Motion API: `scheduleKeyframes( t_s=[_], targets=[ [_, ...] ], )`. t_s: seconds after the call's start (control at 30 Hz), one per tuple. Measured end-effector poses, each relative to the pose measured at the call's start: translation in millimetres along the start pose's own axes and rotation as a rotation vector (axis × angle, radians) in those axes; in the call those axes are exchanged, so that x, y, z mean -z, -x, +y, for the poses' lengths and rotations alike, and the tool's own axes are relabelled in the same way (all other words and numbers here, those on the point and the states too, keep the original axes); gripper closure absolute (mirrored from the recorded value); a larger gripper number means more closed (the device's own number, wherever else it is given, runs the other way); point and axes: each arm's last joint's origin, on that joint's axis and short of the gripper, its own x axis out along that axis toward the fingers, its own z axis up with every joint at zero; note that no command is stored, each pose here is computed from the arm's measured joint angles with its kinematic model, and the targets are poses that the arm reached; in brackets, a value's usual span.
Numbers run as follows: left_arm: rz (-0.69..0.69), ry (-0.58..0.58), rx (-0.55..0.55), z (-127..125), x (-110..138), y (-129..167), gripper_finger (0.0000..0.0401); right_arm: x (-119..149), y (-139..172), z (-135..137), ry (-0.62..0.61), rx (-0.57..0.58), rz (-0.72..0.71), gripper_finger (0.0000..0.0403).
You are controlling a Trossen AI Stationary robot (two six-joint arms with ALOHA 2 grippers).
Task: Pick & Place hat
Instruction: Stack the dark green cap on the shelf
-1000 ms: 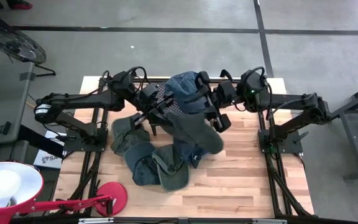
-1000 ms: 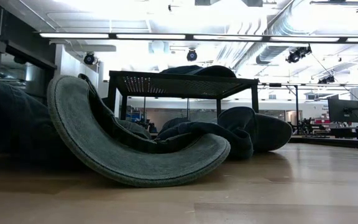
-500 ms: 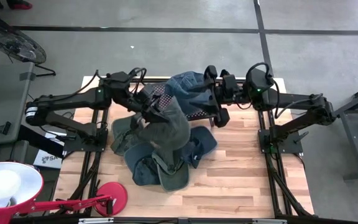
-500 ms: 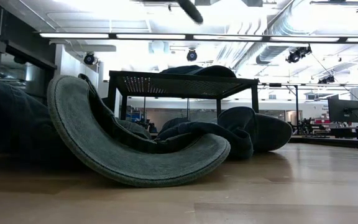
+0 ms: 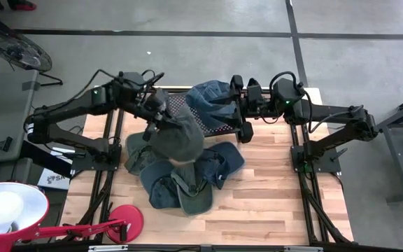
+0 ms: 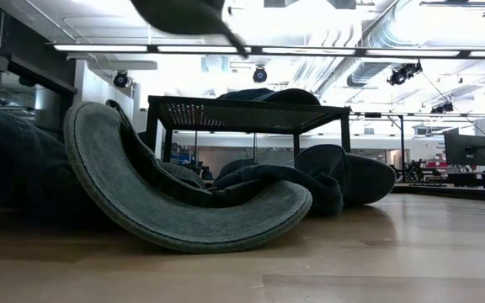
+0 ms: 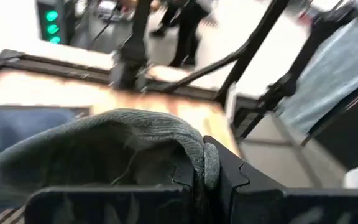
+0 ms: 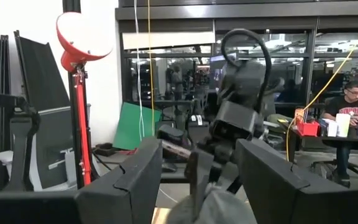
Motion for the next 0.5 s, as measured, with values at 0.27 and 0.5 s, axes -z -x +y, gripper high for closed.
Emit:
scheduleKeyframes(
  t_s=[0.27,0.5],
  targets=[
    [0.108,-0.19,-0.041,-3,-20,22,0.0388,4,0,-1,-0.008,0.028,0.045,0.0206],
    [0.261,-0.286,0.019,-1,-25,14,0.0388,6,0,-1,-0.011,0.029,0.058,0.0206]
  ],
)
